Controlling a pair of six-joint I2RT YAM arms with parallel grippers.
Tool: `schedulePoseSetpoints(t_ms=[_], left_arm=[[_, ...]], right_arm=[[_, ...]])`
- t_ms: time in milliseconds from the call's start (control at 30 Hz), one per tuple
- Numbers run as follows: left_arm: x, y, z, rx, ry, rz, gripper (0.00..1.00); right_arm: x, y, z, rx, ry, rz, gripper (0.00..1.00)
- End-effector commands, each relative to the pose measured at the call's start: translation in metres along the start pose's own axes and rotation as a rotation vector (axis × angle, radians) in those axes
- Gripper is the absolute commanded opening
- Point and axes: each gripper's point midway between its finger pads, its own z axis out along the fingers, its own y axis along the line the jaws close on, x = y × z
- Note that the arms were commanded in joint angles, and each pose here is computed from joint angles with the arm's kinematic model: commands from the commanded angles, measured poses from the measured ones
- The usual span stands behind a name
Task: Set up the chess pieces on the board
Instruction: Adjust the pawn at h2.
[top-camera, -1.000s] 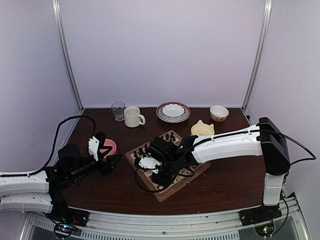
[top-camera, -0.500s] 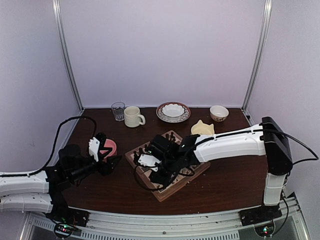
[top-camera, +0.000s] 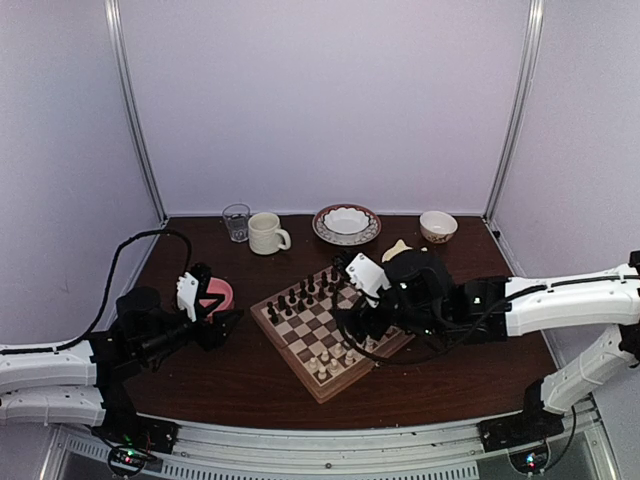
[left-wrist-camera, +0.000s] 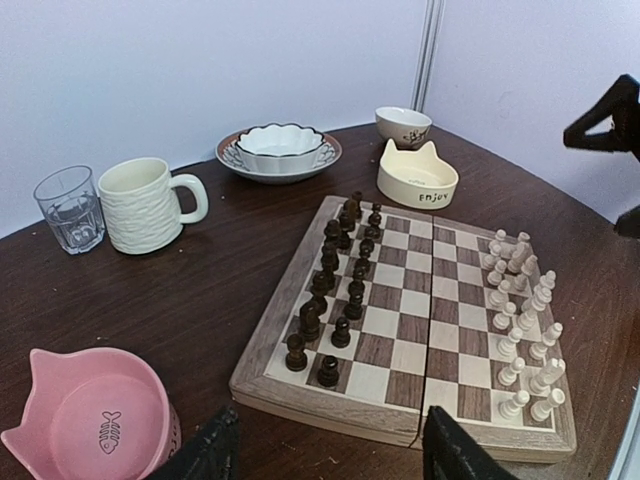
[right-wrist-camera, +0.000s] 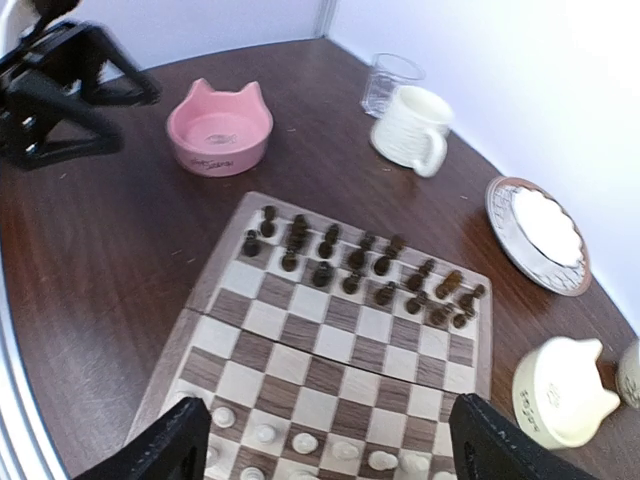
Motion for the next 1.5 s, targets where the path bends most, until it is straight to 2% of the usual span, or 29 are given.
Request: schedulePoseSetpoints(t_ms=[0,100,200,300,400,600,833,1100,1233,1467], left_arm=[[-0.018,-0.005,-0.001,0.017,-0.046,-0.017,0.63],[-0.019,-0.005,-0.001,0.016,-0.046,-0.017,0.63],[-0.018,-0.004,-0.001,0.01,-0.041,-0.016,0.63],[-0.017,-0.003,0.0,0.003,-0.037,-0.015,0.63],[-0.017,-0.003,0.002,0.004,-0.033,-0.016,0.63],[-0.017,-0.005,0.002,0.013,-0.028,-0.021,0.63],[-0.017,-0.002,0.001,-0.002,-0.031,-0.018,0.63],[-0.015,-0.002,0.003,-0.002,-0.019,-0.017,0.63],[-0.016,-0.002,0.003,-0.002,-0.019,-0.018,0.63],[-0.015,-0.002,0.003,-0.002,-0.017,-0.018,0.63]], right_arm=[[-0.011,-0.074,-0.027,0.289,-0.139,0.101,0.96],[0.004,-0.101,-0.032,0.296,-0.095,0.158,0.91],[0.021,-0.106,-0.032,0.239,0.003,0.221,0.82],[0.041,-0.106,-0.034,0.215,0.104,0.205,0.6],[0.061,-0.111,-0.032,0.193,0.199,0.244,0.51],[0.092,-0.113,-0.014,0.081,0.33,0.398,0.44],[0.114,-0.105,0.003,0.013,0.434,0.443,0.39],[0.124,-0.108,0.01,0.032,0.462,0.444,0.38],[0.126,-0.113,0.017,0.05,0.456,0.45,0.32],[0.132,-0.116,0.024,0.055,0.461,0.466,0.3]])
